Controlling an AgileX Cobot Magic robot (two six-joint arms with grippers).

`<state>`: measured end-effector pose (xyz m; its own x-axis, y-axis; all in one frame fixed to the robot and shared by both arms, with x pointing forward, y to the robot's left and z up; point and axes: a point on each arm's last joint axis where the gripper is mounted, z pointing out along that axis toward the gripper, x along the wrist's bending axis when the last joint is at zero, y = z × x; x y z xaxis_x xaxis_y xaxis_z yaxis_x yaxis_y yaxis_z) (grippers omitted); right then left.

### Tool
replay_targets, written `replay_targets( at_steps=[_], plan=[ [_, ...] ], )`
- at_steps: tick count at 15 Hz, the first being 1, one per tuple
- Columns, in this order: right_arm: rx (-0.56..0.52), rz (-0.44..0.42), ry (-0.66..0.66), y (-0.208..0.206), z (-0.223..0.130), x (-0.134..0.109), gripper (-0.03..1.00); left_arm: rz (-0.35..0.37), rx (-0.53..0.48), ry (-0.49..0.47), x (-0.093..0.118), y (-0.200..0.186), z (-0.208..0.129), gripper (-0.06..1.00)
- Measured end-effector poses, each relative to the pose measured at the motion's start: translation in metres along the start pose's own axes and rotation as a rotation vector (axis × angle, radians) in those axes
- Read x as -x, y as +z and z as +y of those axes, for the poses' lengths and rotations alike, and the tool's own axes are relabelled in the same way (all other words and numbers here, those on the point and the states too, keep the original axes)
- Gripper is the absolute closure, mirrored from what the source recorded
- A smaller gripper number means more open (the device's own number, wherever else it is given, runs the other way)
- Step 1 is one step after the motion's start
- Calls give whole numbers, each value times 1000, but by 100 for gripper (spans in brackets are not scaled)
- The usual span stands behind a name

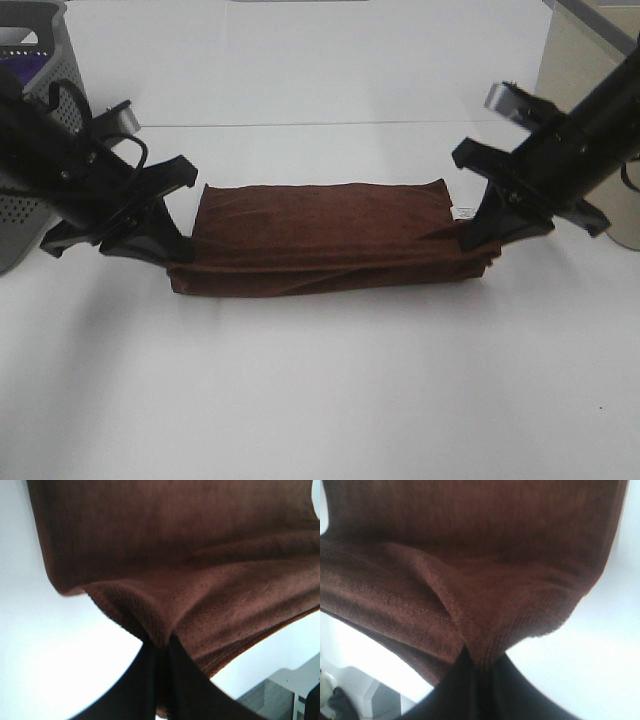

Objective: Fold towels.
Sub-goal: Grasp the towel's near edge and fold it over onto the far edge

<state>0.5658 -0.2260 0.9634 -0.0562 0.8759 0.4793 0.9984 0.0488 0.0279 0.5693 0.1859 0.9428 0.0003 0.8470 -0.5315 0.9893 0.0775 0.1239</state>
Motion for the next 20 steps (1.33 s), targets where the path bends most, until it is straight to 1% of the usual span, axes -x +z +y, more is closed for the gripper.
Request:
replay_targets(
  at_steps=[2,4,6,8,9,12,13,15,16,17,18,19,20],
  plan=[
    [89,-6,-58,-17,32,-10,95,4,85,16,6,-2,22,93],
    [108,-14,-84,-13,62,-8,95,19,155,42,7,2,45,93],
    [120,-19,-93,-1,87,-2,95,35,225,52,6,12,69,93],
    [137,-31,-105,10,105,4,95,43,244,62,2,26,88,93],
    [150,-46,-105,26,116,13,95,55,252,65,-4,40,100,93],
    [161,-50,-75,45,122,24,94,72,298,59,-9,49,108,93],
    [161,-50,-75,45,122,24,94,72,298,59,-9,49,108,93],
    [166,-60,-64,55,125,31,90,81,288,51,-14,57,108,92],
    [164,-66,-63,59,125,33,86,89,292,48,-17,61,109,89],
    [167,-71,-61,61,126,36,80,94,291,47,-19,63,109,83],
    [173,-74,-59,61,127,37,73,96,291,45,-21,64,109,72],
    [179,-68,-51,61,127,38,62,102,302,46,-22,63,110,60],
    [191,-53,-37,60,128,37,49,105,315,46,-23,62,112,44]
  ],
)
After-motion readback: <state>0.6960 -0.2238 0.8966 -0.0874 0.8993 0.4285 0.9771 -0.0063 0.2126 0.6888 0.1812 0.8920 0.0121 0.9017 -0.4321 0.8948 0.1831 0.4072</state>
